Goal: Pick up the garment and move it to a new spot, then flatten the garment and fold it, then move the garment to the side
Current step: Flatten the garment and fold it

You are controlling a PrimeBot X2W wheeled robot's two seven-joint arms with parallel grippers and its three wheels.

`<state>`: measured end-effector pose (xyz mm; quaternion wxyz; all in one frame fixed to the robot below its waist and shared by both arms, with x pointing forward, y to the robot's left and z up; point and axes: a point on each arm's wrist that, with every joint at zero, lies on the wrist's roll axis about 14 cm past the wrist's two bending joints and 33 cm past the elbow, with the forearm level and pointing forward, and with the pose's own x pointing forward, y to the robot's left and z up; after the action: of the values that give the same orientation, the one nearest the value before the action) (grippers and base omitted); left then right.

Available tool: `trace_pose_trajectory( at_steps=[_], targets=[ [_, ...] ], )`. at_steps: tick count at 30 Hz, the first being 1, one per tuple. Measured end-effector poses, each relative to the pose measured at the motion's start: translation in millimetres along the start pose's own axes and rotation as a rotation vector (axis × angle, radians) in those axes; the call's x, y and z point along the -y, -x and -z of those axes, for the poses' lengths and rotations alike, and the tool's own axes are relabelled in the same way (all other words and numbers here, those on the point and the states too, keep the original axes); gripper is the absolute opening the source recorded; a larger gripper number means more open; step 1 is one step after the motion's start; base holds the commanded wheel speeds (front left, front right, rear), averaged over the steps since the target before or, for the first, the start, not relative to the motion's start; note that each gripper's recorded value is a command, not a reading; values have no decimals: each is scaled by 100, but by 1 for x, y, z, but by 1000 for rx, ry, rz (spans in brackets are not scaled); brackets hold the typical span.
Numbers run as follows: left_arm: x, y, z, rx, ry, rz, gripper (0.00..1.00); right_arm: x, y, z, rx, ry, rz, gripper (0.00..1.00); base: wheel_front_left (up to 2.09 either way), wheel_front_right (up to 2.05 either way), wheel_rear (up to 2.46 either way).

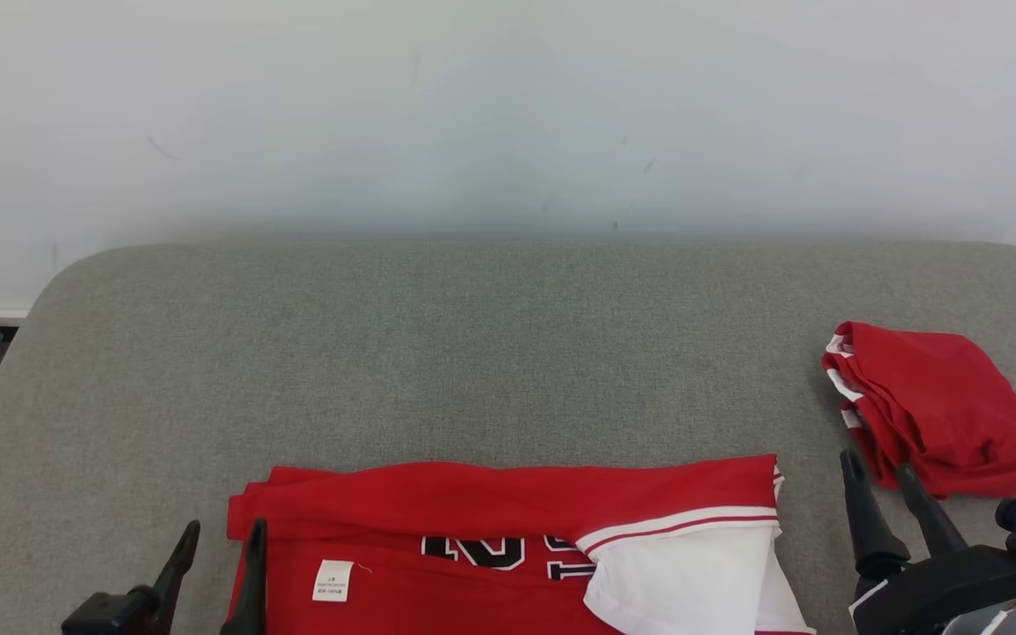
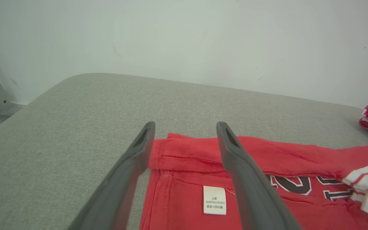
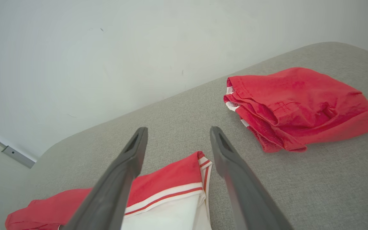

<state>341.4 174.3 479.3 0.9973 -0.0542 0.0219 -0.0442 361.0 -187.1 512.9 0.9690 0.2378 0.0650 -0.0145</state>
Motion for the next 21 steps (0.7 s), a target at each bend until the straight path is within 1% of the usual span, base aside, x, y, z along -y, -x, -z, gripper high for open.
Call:
trace_pose_trajectory(
  at_steps=[8,15,16,18,21],
  targets=[
    [7,1,-15,43,6,17,100,-1,-1,1,43,7,-23,100,0,0,0],
    [11,0,-24,51,0,25,100,7,1,4,61,0,-10,100,0,0,0],
    [12,2,-25,52,2,27,100,8,1,4,62,-14,-6,100,0,0,0],
    [13,4,-23,45,4,30,100,6,1,8,53,-28,-17,100,0,0,0],
    [13,5,-26,47,-2,29,100,-7,-1,21,-12,-35,-53,100,0,0,0]
  ],
)
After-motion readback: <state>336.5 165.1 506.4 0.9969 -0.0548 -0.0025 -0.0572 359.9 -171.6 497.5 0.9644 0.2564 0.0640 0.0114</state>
